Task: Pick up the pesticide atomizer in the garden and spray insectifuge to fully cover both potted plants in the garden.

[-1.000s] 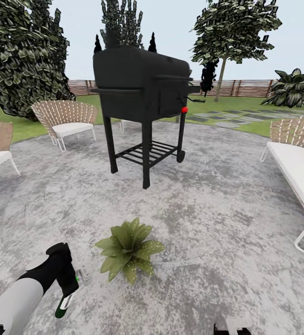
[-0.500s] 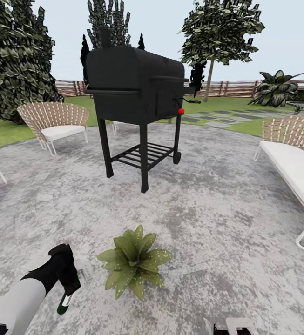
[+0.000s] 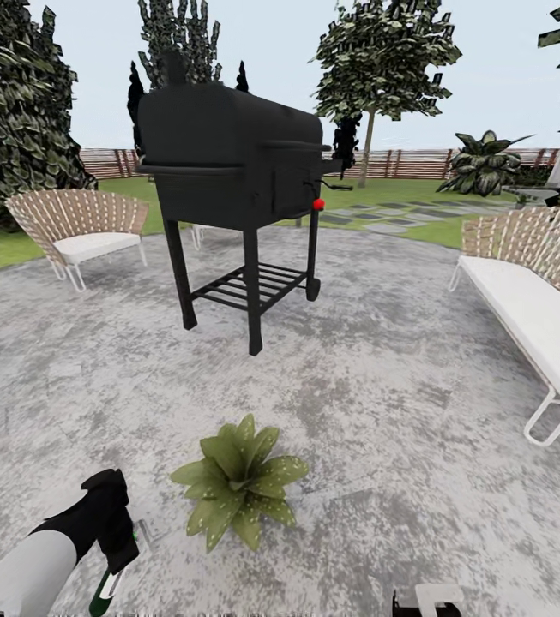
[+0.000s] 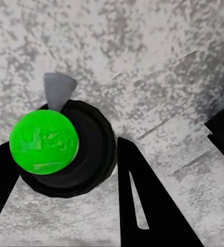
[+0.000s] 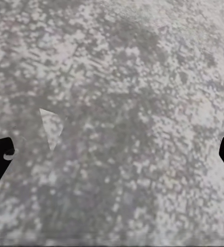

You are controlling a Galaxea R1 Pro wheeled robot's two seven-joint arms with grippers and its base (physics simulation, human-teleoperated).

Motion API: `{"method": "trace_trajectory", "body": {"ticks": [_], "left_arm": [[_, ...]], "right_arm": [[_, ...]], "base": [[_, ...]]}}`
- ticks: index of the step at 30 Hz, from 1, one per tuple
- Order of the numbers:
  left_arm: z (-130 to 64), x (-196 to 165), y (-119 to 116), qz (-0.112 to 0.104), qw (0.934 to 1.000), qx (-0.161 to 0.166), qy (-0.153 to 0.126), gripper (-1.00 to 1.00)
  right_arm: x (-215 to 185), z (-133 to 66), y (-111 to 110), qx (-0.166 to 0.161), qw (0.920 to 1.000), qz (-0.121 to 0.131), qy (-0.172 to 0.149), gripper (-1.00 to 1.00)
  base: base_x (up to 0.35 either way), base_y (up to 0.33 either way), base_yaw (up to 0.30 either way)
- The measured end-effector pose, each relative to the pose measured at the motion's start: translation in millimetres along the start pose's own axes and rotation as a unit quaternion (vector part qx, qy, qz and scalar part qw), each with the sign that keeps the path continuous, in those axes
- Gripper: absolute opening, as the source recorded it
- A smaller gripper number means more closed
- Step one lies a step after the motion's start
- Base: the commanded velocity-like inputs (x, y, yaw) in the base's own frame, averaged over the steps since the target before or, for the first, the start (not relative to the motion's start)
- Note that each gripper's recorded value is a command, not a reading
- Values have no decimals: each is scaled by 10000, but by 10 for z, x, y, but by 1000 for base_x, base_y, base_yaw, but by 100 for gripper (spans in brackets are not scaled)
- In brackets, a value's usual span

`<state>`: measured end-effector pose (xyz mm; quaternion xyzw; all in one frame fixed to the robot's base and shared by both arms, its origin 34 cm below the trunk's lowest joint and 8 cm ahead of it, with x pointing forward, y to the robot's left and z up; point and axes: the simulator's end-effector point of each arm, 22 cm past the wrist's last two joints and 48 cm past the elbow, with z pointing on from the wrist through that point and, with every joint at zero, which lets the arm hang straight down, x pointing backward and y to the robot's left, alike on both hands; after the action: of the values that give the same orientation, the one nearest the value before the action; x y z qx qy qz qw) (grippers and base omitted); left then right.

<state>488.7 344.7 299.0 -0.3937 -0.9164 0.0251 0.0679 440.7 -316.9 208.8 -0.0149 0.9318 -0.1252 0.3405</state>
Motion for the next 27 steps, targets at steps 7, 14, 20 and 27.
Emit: {"method": "trace_trajectory", "body": {"ticks": [7,14,20,27], "left_arm": [[-21,-49,88,-43,9997,-234,-75,-100],[-55,-86,104,-355,9987,-154,-316,-100],[-46,-79,94,-335,9989,-154,-290,-100],[-65,-83,102,-353,9987,-165,-320,-100]], "right_arm": [[-18,-3,-11,1,10000,-2,-20,100],[-38,-8,-10,3,10000,5,-41,100],[-50,-11,29,-16,10000,24,-48,100],[-60,-13,2,-3,10000,21,-62,100]], "base": [[-175,270,-253],[63,330,-219],[103,315,-15],[60,316,-227]]}}
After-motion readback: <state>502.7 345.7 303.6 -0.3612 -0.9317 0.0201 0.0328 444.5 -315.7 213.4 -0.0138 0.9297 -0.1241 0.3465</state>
